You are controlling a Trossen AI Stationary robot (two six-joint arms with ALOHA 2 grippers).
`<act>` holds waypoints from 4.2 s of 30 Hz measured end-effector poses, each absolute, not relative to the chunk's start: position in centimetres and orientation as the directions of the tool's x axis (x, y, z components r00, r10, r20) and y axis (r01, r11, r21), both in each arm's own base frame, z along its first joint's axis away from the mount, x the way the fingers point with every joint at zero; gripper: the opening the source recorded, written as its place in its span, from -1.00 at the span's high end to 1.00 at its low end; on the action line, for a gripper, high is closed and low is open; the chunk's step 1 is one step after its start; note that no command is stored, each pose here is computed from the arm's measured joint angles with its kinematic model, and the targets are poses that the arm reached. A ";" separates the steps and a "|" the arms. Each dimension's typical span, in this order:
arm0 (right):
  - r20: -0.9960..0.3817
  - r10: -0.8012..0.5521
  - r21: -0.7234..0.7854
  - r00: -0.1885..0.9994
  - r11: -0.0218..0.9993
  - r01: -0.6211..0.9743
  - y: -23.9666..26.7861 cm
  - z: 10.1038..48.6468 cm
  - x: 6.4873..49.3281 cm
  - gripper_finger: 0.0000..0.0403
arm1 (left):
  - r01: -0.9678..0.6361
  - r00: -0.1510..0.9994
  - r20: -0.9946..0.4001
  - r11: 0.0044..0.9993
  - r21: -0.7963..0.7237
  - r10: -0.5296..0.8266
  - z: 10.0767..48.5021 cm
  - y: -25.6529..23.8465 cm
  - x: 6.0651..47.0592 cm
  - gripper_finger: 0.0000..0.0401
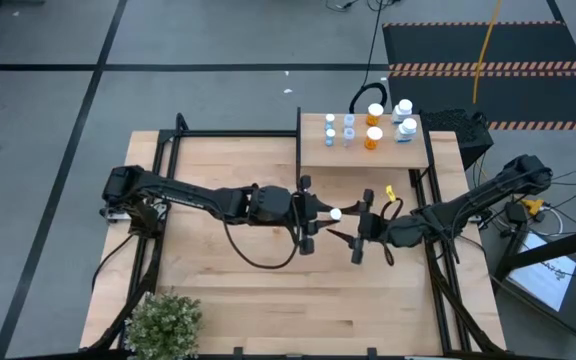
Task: Pick and place medicine bottles onto shelf by color
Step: Put the bottom small orange pill bottle on the shelf
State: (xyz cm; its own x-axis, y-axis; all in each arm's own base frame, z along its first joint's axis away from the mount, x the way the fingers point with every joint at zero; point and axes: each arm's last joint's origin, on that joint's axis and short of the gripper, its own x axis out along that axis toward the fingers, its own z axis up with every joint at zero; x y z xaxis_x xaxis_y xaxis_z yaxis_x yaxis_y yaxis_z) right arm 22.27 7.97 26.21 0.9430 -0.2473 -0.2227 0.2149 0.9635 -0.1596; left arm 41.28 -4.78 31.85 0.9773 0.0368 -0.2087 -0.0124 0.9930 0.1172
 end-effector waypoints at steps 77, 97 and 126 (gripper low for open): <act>-0.394 -0.166 -0.019 0.904 0.985 0.172 5.6 23.5 24.0 0.47 | 0.064 0.887 -0.459 0.975 0.212 0.042 29.5 -2.4 40.5 -0.20; -0.394 -0.166 -0.022 0.904 0.985 0.172 5.5 23.5 24.0 0.47 | 0.080 0.897 -0.441 0.979 0.190 0.012 29.8 -2.8 40.6 0.02; -0.396 -0.164 -0.015 0.904 0.985 0.171 5.5 23.5 24.0 0.10 | 0.084 0.897 -0.442 0.977 0.194 0.011 29.8 -2.7 40.6 0.37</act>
State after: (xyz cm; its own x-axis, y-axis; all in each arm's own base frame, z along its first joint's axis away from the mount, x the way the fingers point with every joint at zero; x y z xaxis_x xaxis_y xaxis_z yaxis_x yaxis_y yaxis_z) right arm 23.98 5.54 23.46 0.9038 -0.1635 -0.3956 0.1715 0.9851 -0.0155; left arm 40.58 -2.70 29.79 0.8970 0.0109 -0.4419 0.0836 0.9775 0.1939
